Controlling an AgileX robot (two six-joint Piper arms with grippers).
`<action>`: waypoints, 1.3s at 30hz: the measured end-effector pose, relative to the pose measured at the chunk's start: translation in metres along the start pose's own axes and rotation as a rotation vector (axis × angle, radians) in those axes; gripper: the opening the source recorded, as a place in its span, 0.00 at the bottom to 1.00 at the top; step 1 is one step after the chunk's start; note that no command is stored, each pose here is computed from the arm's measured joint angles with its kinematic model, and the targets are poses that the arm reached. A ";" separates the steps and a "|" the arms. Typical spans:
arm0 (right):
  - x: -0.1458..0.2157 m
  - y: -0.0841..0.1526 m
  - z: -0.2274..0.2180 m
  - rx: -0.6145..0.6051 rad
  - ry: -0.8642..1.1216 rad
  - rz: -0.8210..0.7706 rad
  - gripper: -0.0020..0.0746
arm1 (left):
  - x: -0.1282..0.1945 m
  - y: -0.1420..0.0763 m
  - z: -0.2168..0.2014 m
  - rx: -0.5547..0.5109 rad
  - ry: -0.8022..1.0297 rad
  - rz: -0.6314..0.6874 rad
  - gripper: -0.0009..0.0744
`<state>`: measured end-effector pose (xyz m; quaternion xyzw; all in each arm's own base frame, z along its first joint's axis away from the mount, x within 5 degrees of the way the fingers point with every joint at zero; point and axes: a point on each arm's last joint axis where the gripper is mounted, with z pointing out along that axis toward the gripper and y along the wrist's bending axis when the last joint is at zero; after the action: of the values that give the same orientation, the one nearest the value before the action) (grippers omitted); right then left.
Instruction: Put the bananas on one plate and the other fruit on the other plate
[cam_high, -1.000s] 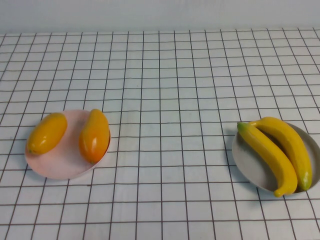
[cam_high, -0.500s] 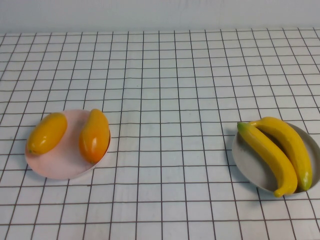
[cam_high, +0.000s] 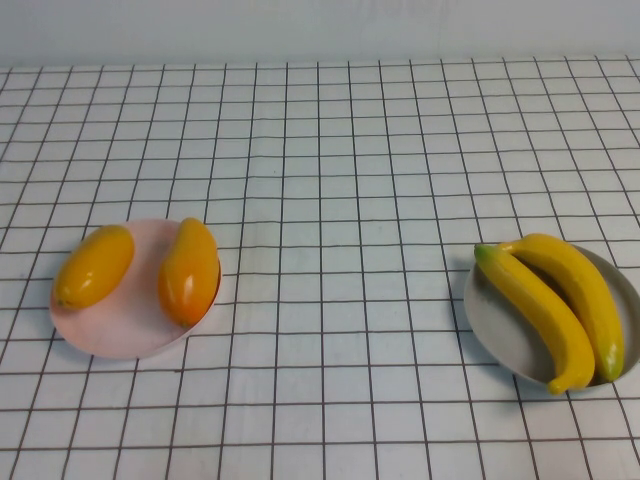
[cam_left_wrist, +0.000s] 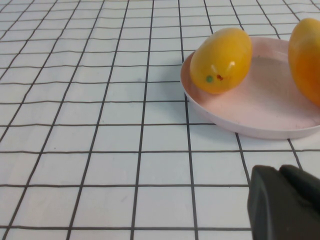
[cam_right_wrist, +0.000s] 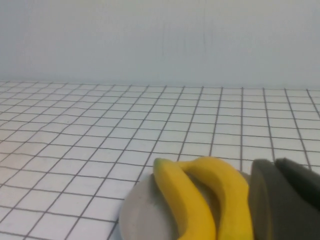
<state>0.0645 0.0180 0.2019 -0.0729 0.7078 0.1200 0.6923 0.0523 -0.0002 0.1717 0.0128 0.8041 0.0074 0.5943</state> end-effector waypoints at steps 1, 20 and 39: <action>0.000 -0.001 -0.002 0.022 -0.005 0.000 0.01 | 0.000 0.000 0.000 0.000 0.000 0.000 0.01; 0.027 -0.011 -0.014 0.228 0.232 0.133 0.01 | 0.000 0.000 0.000 0.000 0.000 0.000 0.01; 0.028 -0.011 -0.014 0.229 0.234 0.137 0.01 | 0.000 0.000 0.000 0.000 0.000 0.000 0.01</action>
<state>0.0534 0.0058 0.1738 0.0413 0.7957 0.0762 0.5994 0.0523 -0.0002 0.1717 0.0128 0.8041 0.0074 0.5943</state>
